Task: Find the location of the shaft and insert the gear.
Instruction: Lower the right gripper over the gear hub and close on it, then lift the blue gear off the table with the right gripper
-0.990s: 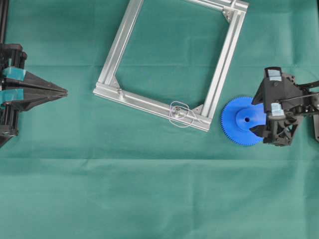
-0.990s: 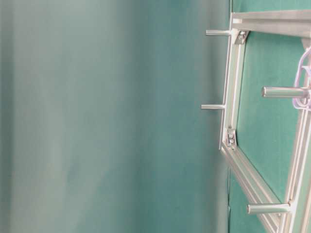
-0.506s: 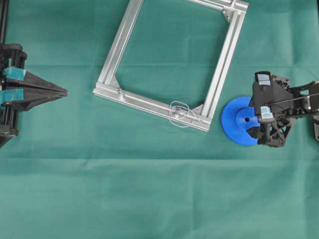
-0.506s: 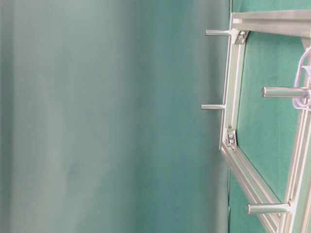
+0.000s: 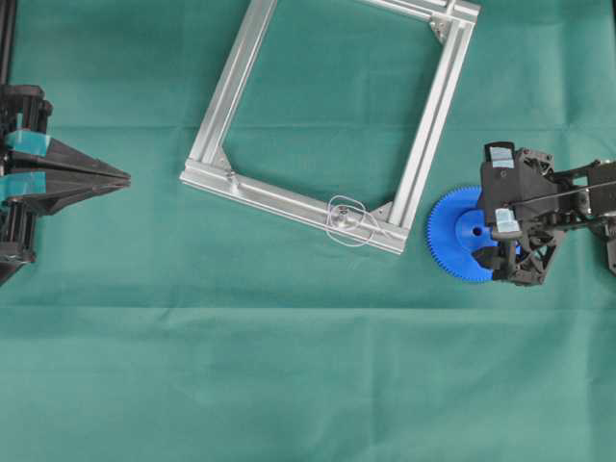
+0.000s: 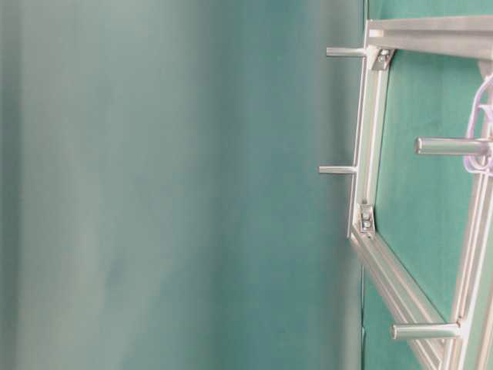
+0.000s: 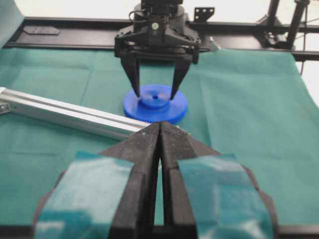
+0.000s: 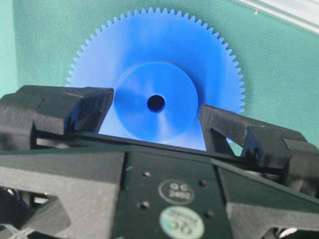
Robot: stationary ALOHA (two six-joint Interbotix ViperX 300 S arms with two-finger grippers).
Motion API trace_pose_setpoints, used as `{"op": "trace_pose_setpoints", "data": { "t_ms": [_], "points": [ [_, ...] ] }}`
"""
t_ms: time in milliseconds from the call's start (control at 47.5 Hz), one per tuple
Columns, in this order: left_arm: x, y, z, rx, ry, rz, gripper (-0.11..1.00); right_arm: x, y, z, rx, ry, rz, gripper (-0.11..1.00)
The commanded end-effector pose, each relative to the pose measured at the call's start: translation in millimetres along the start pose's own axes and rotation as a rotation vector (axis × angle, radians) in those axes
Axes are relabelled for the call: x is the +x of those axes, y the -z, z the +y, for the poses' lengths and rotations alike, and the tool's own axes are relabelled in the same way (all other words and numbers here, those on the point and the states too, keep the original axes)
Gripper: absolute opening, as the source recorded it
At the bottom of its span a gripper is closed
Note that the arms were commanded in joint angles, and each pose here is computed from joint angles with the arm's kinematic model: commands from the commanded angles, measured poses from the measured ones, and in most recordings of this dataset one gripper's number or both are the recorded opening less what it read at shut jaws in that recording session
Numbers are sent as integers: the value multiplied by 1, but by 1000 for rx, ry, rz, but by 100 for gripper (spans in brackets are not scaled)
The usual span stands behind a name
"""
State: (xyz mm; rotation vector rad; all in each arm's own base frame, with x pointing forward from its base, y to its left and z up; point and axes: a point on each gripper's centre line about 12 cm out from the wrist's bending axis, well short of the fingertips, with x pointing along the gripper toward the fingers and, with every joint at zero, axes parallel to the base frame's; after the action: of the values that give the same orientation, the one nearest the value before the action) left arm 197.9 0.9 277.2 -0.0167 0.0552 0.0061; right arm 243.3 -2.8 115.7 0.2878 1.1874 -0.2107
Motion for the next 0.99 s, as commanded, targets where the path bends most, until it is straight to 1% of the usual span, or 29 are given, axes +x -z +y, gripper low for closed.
{"op": "trace_pose_setpoints", "data": {
  "t_ms": [0, 548, 674, 759, 780, 969],
  "points": [
    [2, -10, 0, -2, 0, -25, 0, -1, -3, 2, 0, -6, -12, 91],
    [2, -10, 0, -2, 0, -21, 0, 4, -2, 2, 0, -3, -4, 89],
    [2, -10, 0, -3, -1, -22, 0, 5, -1, 1, 0, 1, 8, 83],
    [2, -10, 0, -2, 0, -21, 0, 7, 0, 1, 0, 3, 15, 70],
    [2, -10, 0, -2, 0, -20, 0, 7, 0, 1, 0, 4, 17, 68],
    [2, -10, 0, -2, -1, -21, 0, 7, 3, 0, -2, 10, 35, 69]
  ]
}}
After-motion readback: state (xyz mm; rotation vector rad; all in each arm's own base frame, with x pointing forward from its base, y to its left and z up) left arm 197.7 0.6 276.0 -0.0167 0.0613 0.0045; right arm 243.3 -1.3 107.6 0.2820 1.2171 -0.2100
